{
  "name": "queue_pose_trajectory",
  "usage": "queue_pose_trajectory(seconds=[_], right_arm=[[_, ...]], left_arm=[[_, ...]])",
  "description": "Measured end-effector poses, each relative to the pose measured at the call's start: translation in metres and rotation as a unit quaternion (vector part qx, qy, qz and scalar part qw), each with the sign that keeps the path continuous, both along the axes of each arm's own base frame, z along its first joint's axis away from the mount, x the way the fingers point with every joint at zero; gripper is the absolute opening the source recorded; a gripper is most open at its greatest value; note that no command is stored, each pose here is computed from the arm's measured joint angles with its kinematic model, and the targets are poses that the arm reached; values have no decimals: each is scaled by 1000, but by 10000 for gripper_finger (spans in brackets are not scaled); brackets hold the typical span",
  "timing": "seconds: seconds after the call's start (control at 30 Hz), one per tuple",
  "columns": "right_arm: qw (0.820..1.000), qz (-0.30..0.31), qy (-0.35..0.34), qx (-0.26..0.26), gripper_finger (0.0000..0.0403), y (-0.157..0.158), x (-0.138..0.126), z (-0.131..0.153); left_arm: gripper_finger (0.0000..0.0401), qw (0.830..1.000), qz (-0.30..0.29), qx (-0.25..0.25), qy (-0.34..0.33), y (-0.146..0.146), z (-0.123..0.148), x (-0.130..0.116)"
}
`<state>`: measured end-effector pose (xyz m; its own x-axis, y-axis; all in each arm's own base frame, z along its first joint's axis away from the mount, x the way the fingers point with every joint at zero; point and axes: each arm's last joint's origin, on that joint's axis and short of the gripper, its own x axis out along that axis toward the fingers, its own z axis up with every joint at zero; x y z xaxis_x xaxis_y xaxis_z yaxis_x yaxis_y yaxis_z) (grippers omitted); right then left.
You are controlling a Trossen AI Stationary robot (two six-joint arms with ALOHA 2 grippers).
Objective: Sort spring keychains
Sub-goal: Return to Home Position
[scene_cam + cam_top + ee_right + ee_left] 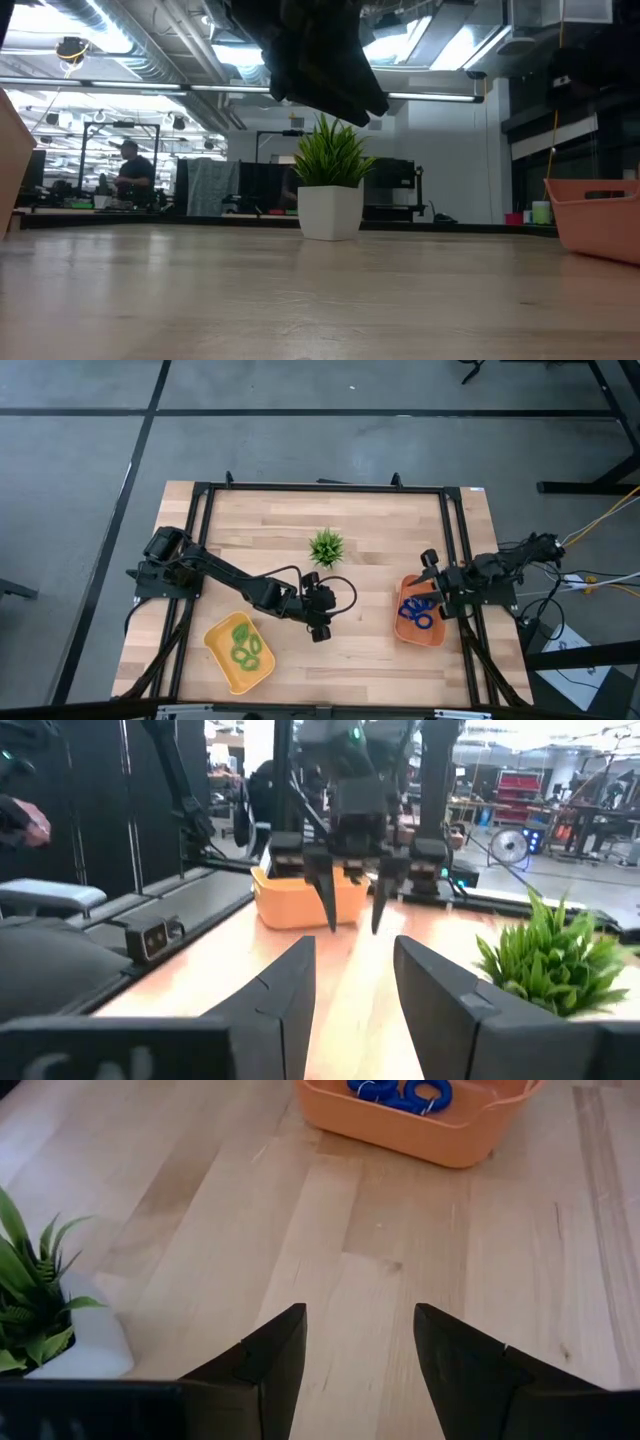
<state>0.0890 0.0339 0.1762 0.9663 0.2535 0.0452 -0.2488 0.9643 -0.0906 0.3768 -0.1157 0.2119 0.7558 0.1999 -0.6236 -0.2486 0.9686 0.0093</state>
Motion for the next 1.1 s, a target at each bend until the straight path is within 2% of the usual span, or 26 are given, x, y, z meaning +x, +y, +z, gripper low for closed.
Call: queue_pose_trajectory(seconds=[0.2, 0.37, 0.47, 0.6, 0.67, 0.83, 0.97, 1.1], right_arm=[[1000, -7, 10, -22, 136, -6, 4, -7], [998, -38, 7, -44, 136, -12, 6, -7], [997, -52, 4, -61, 136, -15, 6, -7], [996, -66, 4, -66, 136, -17, 7, -7], [995, -72, 4, -64, 136, -18, 7, -7], [995, -72, 4, -64, 136, -18, 7, -7], [995, -72, 4, -64, 136, -18, 7, -7], [995, -72, 4, -64, 136, -18, 7, -7]], left_arm=[[180, 1000, 3, -9, 2, 0, 0, 0], [180, 1000, 4, -23, 2, 1, -1, 0], [181, 999, -38, -21, 10, -2, -1, 1], [188, 991, -133, -34, 4, -15, 2, 0], [193, 988, -151, -35, 4, -21, 3, -1], [195, 988, -150, -20, 15, -22, 1, -4], [193, 988, -144, -58, 14, -25, 1, -4], [192, 989, -110, -101, 6, -26, 2, -4]])
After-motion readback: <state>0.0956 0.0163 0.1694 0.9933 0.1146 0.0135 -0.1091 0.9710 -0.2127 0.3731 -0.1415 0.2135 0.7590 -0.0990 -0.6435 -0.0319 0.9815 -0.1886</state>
